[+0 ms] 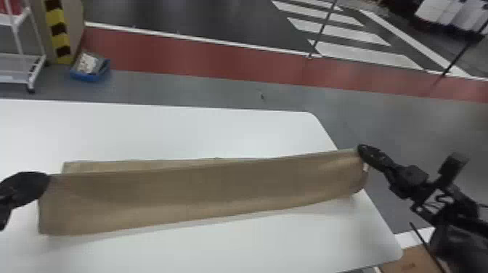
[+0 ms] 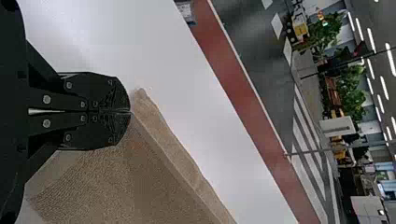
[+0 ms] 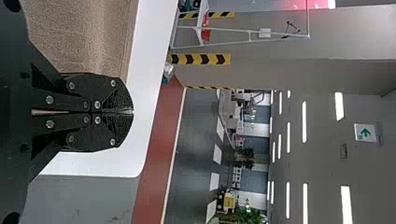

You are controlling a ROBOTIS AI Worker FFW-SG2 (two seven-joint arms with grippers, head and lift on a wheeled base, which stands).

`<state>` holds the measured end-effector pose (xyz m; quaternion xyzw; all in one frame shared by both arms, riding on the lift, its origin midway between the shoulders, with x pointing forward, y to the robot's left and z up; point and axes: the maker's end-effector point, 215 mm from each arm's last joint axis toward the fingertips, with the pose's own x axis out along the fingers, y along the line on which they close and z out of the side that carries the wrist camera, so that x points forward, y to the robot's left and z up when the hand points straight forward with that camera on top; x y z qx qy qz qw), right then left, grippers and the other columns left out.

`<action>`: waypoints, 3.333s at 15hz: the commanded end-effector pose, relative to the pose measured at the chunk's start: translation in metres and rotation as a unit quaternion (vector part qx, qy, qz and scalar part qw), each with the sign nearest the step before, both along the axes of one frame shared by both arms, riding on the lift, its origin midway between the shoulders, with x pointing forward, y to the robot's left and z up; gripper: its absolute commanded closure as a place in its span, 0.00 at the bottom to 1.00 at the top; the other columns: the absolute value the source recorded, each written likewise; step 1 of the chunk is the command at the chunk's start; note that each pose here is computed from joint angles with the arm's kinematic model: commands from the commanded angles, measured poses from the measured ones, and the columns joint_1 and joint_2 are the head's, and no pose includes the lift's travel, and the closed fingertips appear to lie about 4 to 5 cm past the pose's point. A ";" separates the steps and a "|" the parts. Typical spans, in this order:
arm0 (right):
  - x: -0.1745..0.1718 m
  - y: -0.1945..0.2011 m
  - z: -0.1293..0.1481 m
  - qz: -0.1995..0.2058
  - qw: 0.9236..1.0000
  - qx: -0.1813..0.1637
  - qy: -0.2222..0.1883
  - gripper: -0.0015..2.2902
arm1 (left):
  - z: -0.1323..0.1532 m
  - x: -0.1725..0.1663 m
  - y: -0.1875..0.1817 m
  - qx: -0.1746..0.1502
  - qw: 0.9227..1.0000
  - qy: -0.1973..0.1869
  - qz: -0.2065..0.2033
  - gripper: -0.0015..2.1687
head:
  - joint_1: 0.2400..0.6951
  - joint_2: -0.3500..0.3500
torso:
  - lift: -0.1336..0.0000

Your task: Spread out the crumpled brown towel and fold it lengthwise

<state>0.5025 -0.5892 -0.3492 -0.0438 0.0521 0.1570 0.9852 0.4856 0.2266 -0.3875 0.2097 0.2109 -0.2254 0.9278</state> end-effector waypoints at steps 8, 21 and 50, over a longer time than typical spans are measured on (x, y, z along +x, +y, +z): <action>0.019 0.002 -0.012 -0.034 0.999 -0.013 0.004 0.72 | -0.003 0.049 -0.015 0.011 1.000 -0.009 -0.006 0.79 | 1.00 0.00 | 0.08; 0.056 0.007 -0.039 -0.098 0.994 -0.041 0.028 0.72 | -0.030 0.098 -0.042 0.037 0.999 -0.018 -0.024 0.79 | 1.00 0.00 | 0.08; 0.083 -0.005 -0.030 -0.193 0.980 -0.052 -0.004 0.00 | -0.032 0.099 -0.032 0.051 0.998 -0.026 -0.004 0.00 | 1.00 0.00 | 0.08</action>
